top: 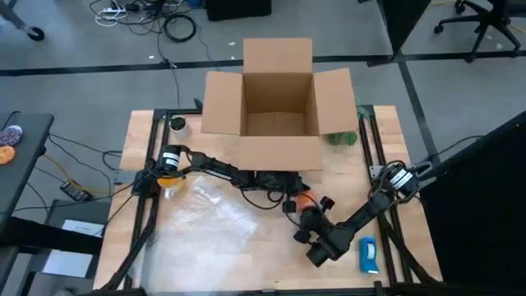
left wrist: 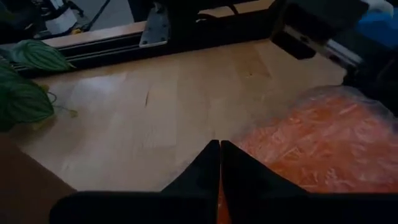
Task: Wrap mug
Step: Wrap the orange mug with the bubble wrap
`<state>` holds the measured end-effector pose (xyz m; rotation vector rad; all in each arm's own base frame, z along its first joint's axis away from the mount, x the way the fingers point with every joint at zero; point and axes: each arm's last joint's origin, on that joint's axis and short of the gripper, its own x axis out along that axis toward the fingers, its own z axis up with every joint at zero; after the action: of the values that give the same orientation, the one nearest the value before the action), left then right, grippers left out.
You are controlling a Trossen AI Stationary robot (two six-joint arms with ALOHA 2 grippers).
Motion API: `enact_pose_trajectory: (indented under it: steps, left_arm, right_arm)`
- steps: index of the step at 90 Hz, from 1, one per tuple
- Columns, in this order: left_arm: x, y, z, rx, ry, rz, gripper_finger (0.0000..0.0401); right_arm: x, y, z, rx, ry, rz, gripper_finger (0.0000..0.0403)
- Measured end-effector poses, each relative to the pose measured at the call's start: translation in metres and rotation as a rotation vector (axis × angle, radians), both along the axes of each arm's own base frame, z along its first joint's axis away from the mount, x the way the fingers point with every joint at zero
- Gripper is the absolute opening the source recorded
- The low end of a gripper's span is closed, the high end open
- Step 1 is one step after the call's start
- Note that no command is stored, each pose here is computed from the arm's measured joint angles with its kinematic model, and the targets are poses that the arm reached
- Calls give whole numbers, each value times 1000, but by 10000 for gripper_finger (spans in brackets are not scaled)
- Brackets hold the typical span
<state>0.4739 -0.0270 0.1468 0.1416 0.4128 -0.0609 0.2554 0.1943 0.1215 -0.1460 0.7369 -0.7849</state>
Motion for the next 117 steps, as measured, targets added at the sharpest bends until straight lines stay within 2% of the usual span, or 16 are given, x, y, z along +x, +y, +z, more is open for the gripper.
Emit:
enact_pose_trajectory:
  steps: [21, 32, 48, 61, 73, 98, 117]
  left_arm:
    - [0, -1, 0, -4, -4, -9, 0]
    - [0, -2, 2, -4, -7, -9, 0]
    - [-3, -7, 10, 3, -12, -15, 0]
    - [-4, -11, 13, 54, -16, -15, 0]
    - [-4, -13, 14, 63, -19, -9, 0]
    - [-5, -22, 18, 65, -39, -19, 0]
    - [-6, -29, 19, 86, -46, 15, 0]
  right_arm:
    - [-28, 23, 42, 43, -10, 21, 0]
    - [-47, 32, 56, 121, -10, 34, 0]
    - [-71, 49, 57, 206, -19, 35, 0]
    - [-88, 54, 50, 260, -170, -10, 8]
    - [-96, 53, 43, 288, -342, -24, 34]
    - [-98, 45, 23, 289, -343, -39, 124]
    - [-97, 33, 16, 223, -384, -15, 170]
